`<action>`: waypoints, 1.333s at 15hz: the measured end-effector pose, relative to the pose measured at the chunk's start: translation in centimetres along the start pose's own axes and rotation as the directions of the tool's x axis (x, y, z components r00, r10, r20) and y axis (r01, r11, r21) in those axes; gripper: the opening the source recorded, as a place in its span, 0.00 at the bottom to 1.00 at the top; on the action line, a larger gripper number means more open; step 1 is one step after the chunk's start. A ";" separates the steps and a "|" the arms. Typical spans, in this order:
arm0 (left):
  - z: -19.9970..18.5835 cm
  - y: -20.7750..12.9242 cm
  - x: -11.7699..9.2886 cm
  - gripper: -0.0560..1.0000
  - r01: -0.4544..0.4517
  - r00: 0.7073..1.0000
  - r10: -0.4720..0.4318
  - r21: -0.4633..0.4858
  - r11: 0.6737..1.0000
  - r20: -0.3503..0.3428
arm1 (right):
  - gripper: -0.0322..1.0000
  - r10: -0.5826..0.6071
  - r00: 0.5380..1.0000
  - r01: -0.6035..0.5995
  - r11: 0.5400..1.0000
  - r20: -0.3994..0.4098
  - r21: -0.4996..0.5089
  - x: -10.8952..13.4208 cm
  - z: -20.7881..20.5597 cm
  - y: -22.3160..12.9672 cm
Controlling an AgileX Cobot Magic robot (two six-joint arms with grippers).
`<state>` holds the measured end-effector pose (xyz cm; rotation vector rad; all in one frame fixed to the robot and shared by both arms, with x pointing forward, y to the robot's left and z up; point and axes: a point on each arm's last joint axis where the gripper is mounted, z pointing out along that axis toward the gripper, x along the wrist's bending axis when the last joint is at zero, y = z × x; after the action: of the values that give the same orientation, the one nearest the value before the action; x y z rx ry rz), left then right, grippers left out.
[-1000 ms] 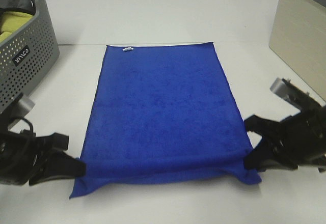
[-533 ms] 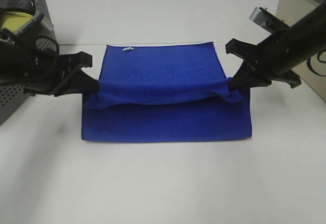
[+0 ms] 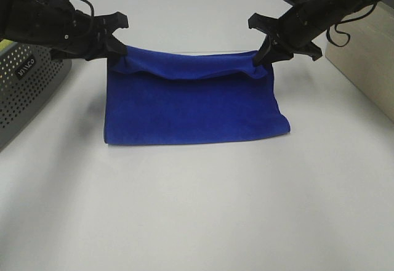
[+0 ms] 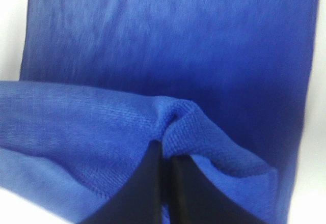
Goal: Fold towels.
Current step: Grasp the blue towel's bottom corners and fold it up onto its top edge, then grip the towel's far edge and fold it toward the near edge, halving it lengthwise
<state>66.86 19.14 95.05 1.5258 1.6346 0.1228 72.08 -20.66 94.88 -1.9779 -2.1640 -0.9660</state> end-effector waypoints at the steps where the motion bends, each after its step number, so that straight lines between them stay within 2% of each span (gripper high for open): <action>1: 0.8 1.0 0.0 0.05 -0.011 1.000 0.011 -0.027 1.000 0.000 | 0.03 -0.014 1.000 0.014 1.000 0.014 -0.025 -0.2 0.5 1.2; 3: 2.8 2.2 0.5 0.05 -0.020 1.000 0.020 -0.057 0.998 -0.005 | 0.03 -0.054 0.997 0.058 0.995 0.049 -0.075 -0.9 1.7 3.3; 5: 4.9 3.1 1.6 0.05 -0.025 0.999 0.020 -0.107 0.994 -0.051 | 0.03 -0.080 0.994 0.090 0.987 0.078 -0.134 -1.4 2.6 5.2; 10: 9.0 3.4 3.4 0.07 -0.032 0.997 0.023 -0.127 0.991 -0.071 | 0.05 -0.084 0.992 0.099 0.983 0.098 -0.156 -3.7 7.1 5.5; 11: 9.4 3.2 3.6 0.16 -0.035 0.997 0.026 -0.122 0.992 -0.073 | 0.18 -0.077 0.992 0.091 0.984 0.098 -0.151 -4.0 7.5 5.3; 12: 9.5 3.2 3.7 0.29 -0.045 0.996 0.036 -0.121 0.992 -0.075 | 0.38 -0.075 0.992 0.090 0.983 0.099 -0.160 -3.9 7.4 5.4; 13: 9.5 3.2 3.6 0.46 -0.053 0.996 0.044 -0.121 0.991 -0.076 | 0.58 -0.077 0.992 0.092 0.982 0.098 -0.164 -3.8 7.3 5.5; 14: 9.5 3.2 3.6 0.61 -0.057 0.996 0.048 -0.120 0.991 -0.075 | 0.73 -0.080 0.992 0.094 0.983 0.095 -0.160 -3.6 7.0 5.6; 15: 9.5 3.1 3.6 0.72 -0.064 0.996 0.057 -0.109 0.992 -0.067 | 0.80 -0.090 0.991 0.104 0.984 0.095 -0.147 -3.3 6.4 5.7; 16: 9.3 3.2 3.6 0.75 -0.083 0.995 0.079 -0.090 0.992 -0.053 | 0.82 -0.104 0.990 0.115 0.986 0.098 -0.117 -3.0 5.8 5.6; 19: 7.8 3.5 3.2 0.75 -0.147 0.989 0.147 0.002 0.989 0.029 | 0.83 -0.120 0.990 0.120 0.993 0.068 0.005 -1.9 3.8 5.0; 20: 7.4 3.4 3.4 0.75 -0.122 0.991 0.119 0.047 0.991 0.056 | 0.83 -0.109 0.993 0.107 0.993 0.042 0.057 -1.8 3.4 4.6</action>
<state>74.58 19.41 90.75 1.6529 1.5143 0.1059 77.86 -20.73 93.24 -1.8942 -2.3168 -0.8726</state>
